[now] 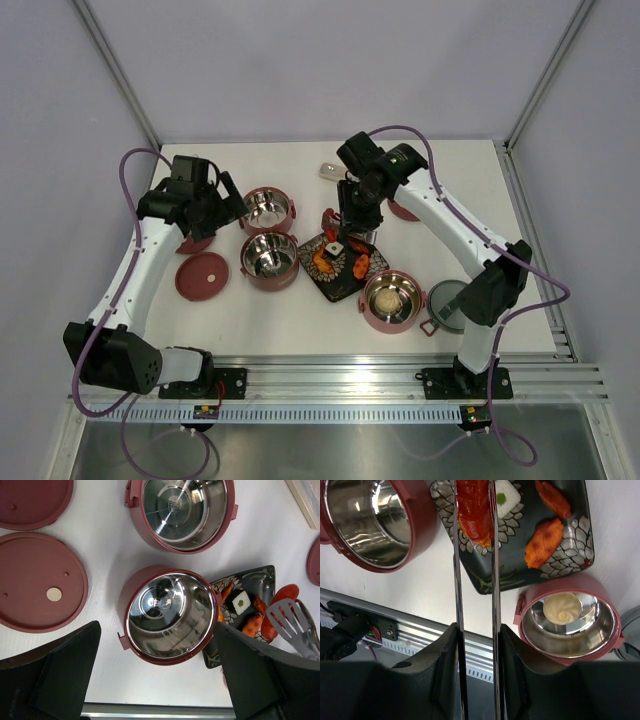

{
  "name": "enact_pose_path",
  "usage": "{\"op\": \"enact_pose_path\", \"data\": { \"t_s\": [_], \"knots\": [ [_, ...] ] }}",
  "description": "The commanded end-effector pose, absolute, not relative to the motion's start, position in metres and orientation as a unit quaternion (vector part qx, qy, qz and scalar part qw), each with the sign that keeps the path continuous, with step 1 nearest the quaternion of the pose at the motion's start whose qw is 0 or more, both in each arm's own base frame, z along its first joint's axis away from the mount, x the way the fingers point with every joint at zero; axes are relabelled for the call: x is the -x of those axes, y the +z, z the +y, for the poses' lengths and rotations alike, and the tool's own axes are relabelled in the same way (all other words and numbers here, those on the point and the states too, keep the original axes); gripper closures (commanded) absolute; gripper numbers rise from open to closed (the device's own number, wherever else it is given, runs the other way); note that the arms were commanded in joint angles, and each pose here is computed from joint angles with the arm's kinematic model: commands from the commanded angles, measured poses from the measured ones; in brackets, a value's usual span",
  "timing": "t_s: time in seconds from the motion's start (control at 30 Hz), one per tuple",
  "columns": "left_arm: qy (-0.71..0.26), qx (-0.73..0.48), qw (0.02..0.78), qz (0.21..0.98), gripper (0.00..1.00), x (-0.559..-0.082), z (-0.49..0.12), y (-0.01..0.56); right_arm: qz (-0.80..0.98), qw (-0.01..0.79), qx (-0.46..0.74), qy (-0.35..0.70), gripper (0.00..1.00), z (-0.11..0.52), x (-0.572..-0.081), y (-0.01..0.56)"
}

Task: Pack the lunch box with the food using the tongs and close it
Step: Place the fake food in the packing box.

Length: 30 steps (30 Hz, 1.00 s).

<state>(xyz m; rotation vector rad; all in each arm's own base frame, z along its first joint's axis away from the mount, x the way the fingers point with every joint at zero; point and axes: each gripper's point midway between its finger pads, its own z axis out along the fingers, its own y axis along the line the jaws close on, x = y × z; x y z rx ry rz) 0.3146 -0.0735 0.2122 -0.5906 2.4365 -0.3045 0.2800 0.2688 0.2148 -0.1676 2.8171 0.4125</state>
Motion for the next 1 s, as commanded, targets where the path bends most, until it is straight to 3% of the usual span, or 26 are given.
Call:
{"op": "enact_pose_path", "data": {
  "t_s": [0.0,0.5,0.97],
  "knots": [
    [-0.112,0.237,0.327,0.908,0.01,-0.322,-0.066,0.229,0.964,0.182,0.09,0.172,0.94,0.29,-0.3,0.236],
    [-0.125,0.25,0.33,0.902,0.01,-0.327,-0.064,0.237,0.924,0.223,0.162,0.266,0.94,0.367,-0.349,0.247],
    [-0.125,0.253,0.324,0.903,0.01,-0.325,-0.063,0.232,0.899,0.264,0.203,0.285,0.93,0.408,-0.384,0.211]
  ]
}}
